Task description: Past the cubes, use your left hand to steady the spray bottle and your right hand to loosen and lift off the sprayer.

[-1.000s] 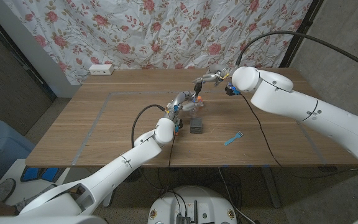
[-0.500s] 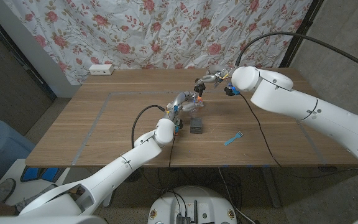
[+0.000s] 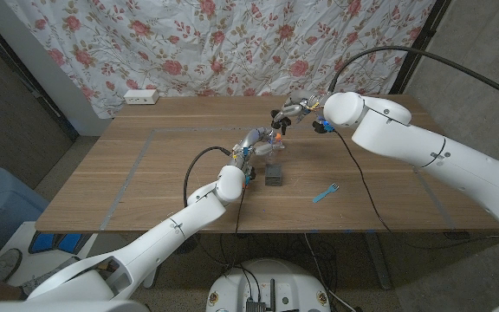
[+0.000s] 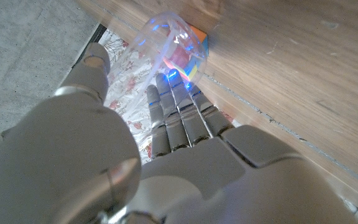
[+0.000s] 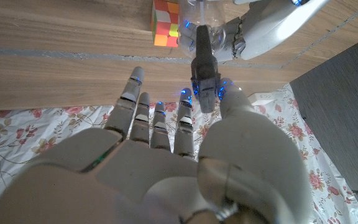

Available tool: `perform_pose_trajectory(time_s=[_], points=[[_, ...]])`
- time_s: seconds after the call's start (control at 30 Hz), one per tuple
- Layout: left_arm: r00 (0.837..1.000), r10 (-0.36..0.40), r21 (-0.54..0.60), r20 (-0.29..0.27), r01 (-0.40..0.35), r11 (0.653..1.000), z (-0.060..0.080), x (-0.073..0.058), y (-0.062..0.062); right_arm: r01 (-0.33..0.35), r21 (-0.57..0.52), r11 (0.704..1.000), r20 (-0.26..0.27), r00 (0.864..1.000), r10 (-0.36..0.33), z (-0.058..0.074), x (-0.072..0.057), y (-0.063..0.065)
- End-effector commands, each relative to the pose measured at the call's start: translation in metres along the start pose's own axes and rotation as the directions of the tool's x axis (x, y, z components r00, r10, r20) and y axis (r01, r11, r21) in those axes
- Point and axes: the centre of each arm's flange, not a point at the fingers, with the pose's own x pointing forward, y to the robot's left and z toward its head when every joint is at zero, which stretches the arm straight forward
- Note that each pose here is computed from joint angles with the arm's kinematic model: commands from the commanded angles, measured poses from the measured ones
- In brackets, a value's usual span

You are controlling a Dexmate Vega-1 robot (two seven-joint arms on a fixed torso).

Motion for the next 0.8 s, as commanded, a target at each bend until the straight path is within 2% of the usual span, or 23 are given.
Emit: perform_pose_trajectory(time_s=[0.03, 0.27, 0.8], points=[[1.0, -0.007, -0.004, 0.006, 0.007, 1.0, 0.0009, -0.0017, -0.0015, -0.01, -0.007, 1.0, 0.014, 1.0, 0.01, 0.0022, 0.0002, 0.0009], [1.0, -0.003, -0.005, -0.011, 0.003, 1.0, -0.0001, -0.0034, -0.0016, -0.014, -0.01, 1.0, 0.012, 1.0, 0.014, 0.002, 0.003, 0.0023], [1.0, -0.005, -0.008, 0.0, 0.005, 1.0, 0.0002, -0.0033, -0.0017, -0.024, -0.032, 0.999, -0.014, 1.0, 0.024, -0.0001, 0.0094, 0.0062]])
